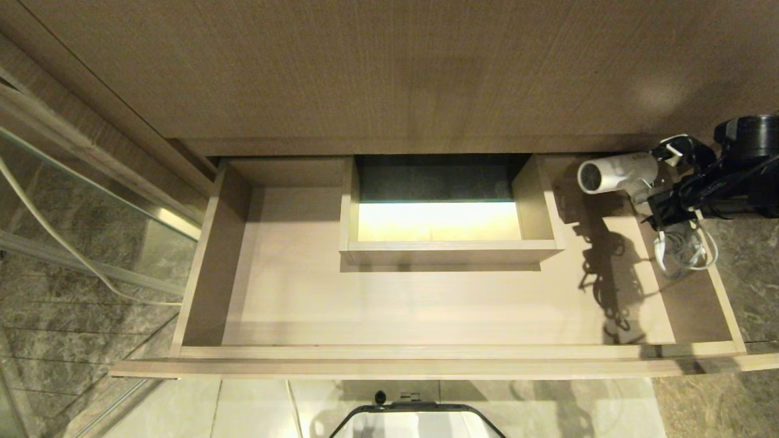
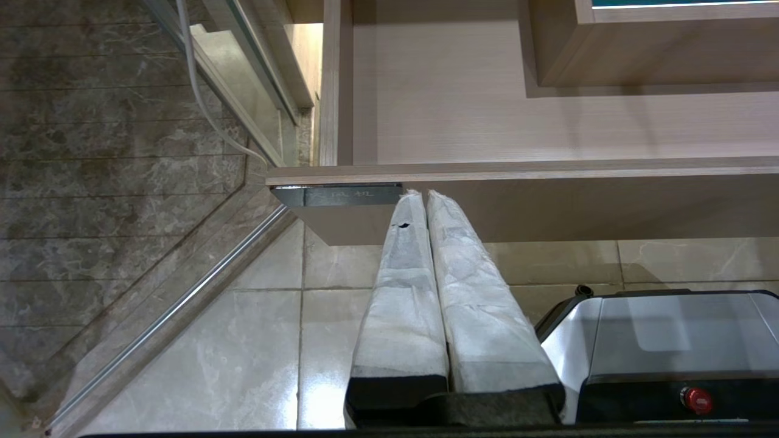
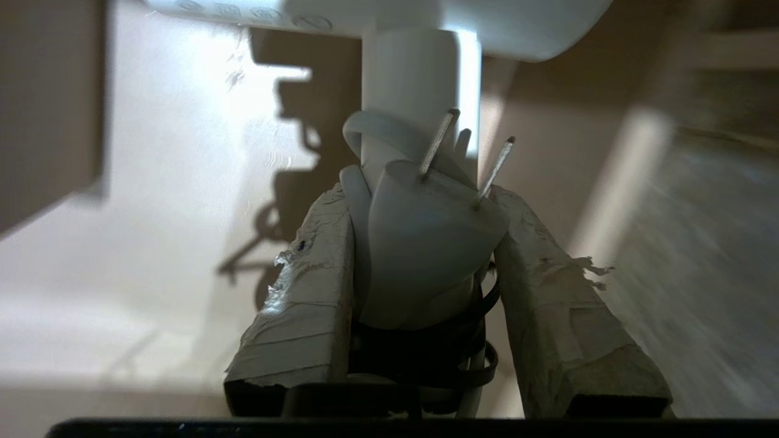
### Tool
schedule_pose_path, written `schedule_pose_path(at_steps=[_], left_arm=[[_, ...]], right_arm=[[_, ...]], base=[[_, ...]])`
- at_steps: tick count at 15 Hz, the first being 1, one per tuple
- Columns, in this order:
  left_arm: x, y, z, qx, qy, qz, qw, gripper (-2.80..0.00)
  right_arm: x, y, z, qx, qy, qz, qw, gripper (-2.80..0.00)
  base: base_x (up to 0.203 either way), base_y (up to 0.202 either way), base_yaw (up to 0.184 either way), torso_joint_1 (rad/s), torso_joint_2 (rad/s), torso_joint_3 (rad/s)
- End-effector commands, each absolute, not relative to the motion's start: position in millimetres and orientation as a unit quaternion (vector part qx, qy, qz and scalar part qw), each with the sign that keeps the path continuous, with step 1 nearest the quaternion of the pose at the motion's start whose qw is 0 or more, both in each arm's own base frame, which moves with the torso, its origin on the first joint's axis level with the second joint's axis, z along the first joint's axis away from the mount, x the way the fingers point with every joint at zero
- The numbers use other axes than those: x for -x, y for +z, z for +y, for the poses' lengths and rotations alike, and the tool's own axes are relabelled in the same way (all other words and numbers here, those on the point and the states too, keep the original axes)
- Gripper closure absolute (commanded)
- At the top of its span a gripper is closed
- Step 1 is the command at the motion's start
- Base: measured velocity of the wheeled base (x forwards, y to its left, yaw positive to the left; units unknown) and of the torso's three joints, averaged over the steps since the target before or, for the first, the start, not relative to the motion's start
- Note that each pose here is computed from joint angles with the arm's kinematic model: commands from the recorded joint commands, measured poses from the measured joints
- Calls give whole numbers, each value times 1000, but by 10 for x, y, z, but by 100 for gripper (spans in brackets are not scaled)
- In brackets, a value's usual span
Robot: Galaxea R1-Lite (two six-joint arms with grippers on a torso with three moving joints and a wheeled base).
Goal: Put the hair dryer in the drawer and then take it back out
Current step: Take the hairdryer out, then place it on the countertop
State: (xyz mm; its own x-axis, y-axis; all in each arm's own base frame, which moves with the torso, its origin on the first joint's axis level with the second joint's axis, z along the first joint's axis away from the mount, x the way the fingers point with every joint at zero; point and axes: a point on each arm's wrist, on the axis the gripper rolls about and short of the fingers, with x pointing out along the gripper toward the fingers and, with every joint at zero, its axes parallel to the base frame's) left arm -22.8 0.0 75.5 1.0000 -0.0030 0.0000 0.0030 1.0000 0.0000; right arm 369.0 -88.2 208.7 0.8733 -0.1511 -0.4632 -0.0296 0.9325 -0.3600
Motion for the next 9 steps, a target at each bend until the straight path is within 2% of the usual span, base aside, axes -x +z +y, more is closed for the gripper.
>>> schedule_pose_path(at_steps=[1,4,7,9], left_arm=[[227,751,0,0,-2,1,1000,0],[227,751,0,0,-2,1,1000,0],[227,751,0,0,-2,1,1000,0],[227,751,0,0,-2,1,1000,0]], right_arm=[[-3216,2518,-774,196,-41,211,957,0],[-2828,2646,-681,199,-40,214,955,0],[-2742,2616,-657,201,-36,223,953,0],[-2342,2676,-555,212,-36,215,953,0]], base=[[0,0,0,0,0,0],[0,0,0,0,0,0],[0,0,0,0,0,0],[0,0,0,0,0,0]])
